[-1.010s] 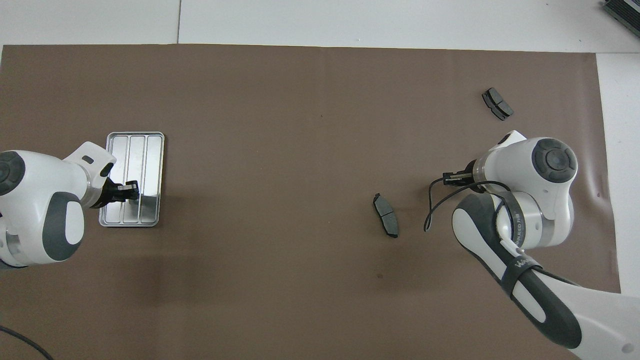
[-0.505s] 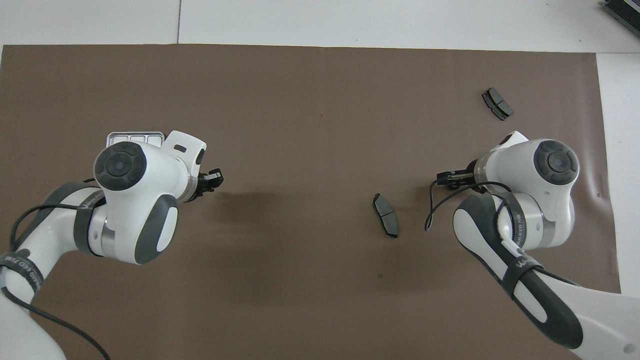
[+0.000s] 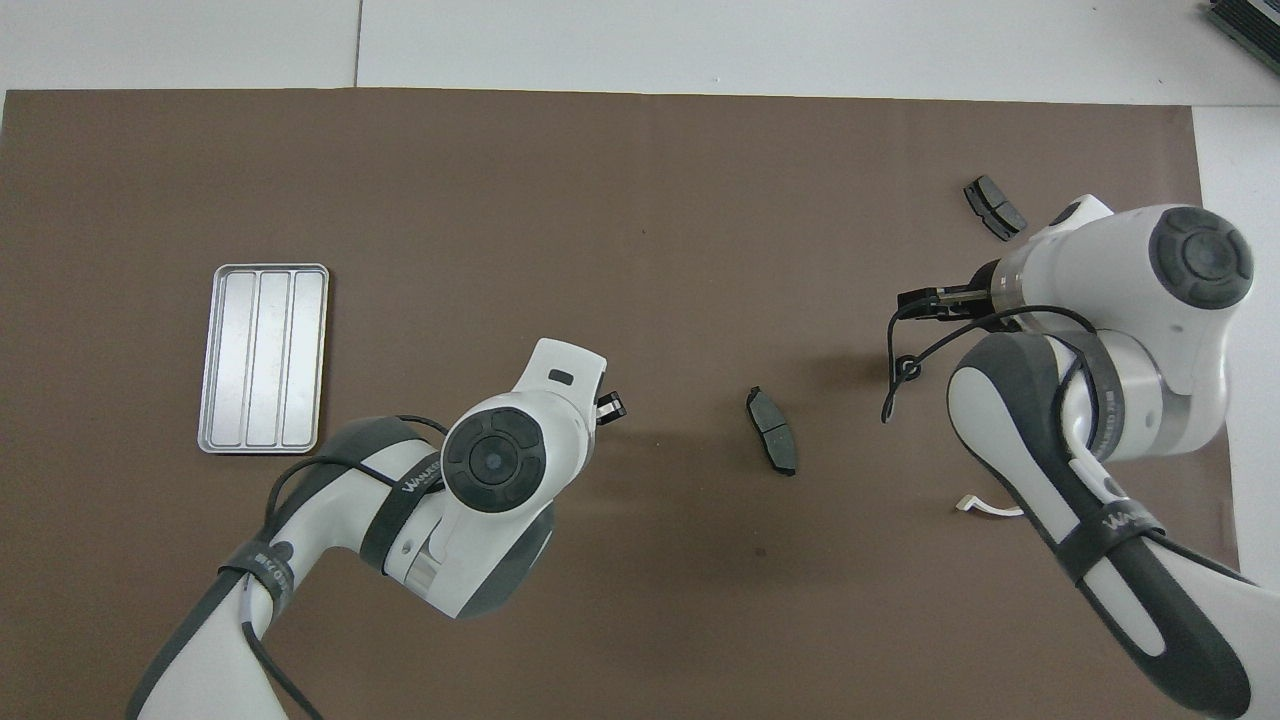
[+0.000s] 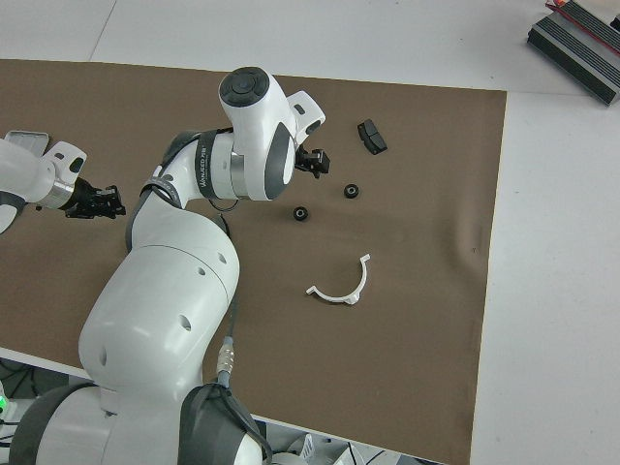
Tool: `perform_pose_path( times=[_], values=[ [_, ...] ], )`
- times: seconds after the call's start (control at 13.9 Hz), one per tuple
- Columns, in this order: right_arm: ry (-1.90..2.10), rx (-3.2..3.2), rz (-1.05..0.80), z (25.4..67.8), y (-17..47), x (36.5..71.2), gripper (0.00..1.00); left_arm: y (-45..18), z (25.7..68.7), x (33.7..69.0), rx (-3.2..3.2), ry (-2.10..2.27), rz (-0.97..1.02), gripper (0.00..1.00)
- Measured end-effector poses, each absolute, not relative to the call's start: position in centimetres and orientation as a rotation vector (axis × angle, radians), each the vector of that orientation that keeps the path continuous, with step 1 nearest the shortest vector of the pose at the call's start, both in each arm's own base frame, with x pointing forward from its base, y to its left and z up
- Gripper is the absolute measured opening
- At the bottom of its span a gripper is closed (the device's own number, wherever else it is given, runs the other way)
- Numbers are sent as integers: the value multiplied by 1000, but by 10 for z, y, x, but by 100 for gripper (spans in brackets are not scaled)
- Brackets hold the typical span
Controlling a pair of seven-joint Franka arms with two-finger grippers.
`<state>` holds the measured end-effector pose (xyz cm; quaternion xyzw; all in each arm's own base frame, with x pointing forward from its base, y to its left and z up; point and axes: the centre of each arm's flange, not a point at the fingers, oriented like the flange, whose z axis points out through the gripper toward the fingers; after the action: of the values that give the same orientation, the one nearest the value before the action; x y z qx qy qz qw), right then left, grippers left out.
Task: Place bearing gear from tray to pile
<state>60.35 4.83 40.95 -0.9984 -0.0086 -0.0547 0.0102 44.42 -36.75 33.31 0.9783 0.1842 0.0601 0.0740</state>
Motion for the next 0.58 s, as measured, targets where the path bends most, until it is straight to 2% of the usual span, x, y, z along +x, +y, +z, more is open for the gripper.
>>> perform_pose_path(
  times=[0.22, 0.51, 0.58],
  values=[
    [-31, -3118, -129, 454, 50, 612, 100, -387, 312, 458, 2905, 537, 229, 25],
    [-34, -3114, -119, 461, 72, 610, 100, -406, 321, 488, 2865, 536, 284, 25],
    [-43, -3113, -118, 461, 83, 609, 100, -409, 322, 489, 2862, 531, 288, 31]
  ],
)
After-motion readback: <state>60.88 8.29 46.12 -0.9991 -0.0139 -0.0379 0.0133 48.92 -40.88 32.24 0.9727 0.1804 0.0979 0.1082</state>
